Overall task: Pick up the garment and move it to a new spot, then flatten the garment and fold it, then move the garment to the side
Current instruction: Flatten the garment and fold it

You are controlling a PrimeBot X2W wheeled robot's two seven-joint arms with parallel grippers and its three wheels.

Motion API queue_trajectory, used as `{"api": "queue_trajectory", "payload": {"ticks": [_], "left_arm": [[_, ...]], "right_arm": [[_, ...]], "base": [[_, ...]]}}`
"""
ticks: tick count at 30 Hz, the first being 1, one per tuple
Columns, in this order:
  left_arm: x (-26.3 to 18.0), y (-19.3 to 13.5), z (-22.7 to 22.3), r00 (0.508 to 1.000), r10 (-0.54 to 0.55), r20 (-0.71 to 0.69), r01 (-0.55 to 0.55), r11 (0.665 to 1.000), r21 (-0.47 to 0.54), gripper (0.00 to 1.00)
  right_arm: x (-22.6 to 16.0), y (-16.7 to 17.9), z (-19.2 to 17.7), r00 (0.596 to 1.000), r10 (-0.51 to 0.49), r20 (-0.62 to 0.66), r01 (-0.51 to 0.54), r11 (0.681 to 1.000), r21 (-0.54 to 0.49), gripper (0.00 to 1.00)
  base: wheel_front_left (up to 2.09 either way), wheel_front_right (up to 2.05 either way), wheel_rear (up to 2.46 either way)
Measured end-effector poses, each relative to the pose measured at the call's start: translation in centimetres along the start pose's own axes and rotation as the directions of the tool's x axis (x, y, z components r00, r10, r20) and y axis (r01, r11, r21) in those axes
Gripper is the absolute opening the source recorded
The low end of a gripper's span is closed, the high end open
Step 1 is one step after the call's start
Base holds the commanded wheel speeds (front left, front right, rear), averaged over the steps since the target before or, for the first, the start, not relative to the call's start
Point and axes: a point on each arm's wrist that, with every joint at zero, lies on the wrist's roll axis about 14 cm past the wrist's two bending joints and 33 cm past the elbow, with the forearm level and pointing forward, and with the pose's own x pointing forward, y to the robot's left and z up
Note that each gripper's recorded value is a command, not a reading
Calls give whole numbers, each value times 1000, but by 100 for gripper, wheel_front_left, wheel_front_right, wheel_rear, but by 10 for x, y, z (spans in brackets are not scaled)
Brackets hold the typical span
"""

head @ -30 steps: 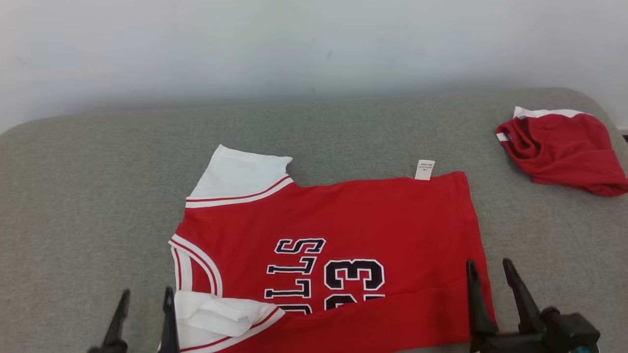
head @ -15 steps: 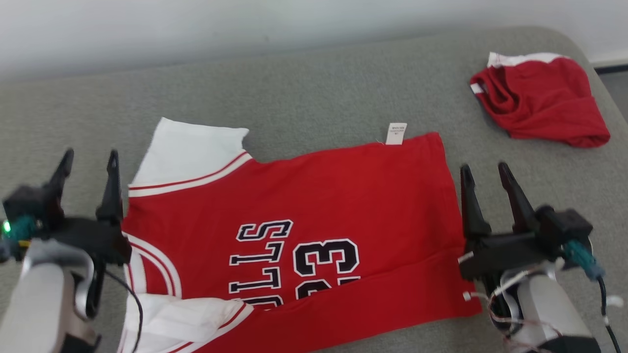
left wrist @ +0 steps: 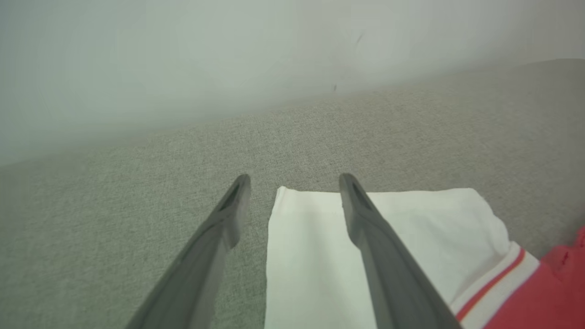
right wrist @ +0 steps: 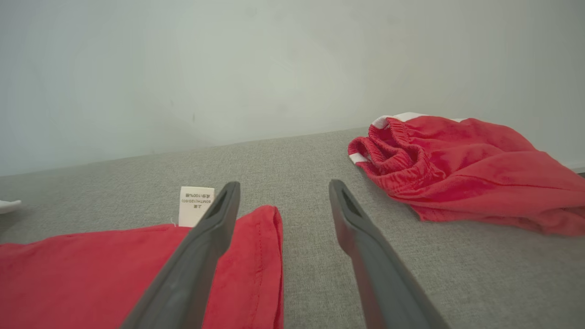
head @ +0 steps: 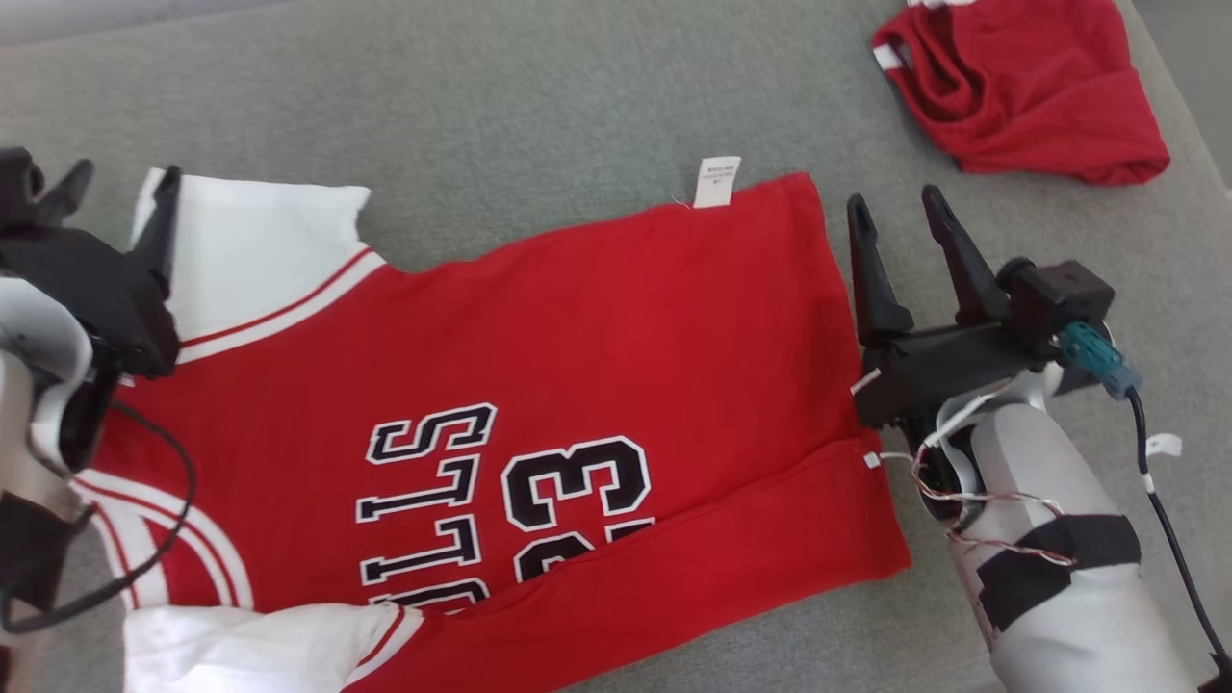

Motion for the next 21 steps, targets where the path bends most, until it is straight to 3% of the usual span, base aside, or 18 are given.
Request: {"api": "queue_trajectory", "payload": {"ticks": [13, 17, 18, 19, 20, 21], "left_arm": [[34, 11, -43, 987, 18, -159, -13, 999, 33, 100], [39, 3, -52, 981, -2, -193, -5, 999, -35, 100], [40, 3, -53, 980, -2, -200, -5, 999, -35, 91], [40, 4, -53, 978, 2, -206, -8, 1000, -28, 40], [40, 5, -54, 978, 5, -211, -10, 1000, -23, 12], [39, 5, -55, 976, 6, -216, -11, 1000, -22, 12]], "right_arm": [[0, -9, -14, 999, -16, -46, 16, 1000, -12, 100], [-1, -8, -18, 998, -11, -57, 10, 1000, -16, 100], [-1, -8, -19, 998, -10, -60, 9, 1000, -16, 100], [0, -7, -20, 998, -7, -65, 6, 1000, -16, 100], [0, -6, -21, 998, -3, -69, 2, 1000, -15, 100], [1, -5, -22, 997, 2, -74, -3, 1000, -18, 100]], "base": [[0, 0, 0], [0, 0, 0], [0, 0, 0], [0, 0, 0], [0, 0, 0], [0, 0, 0]]}}
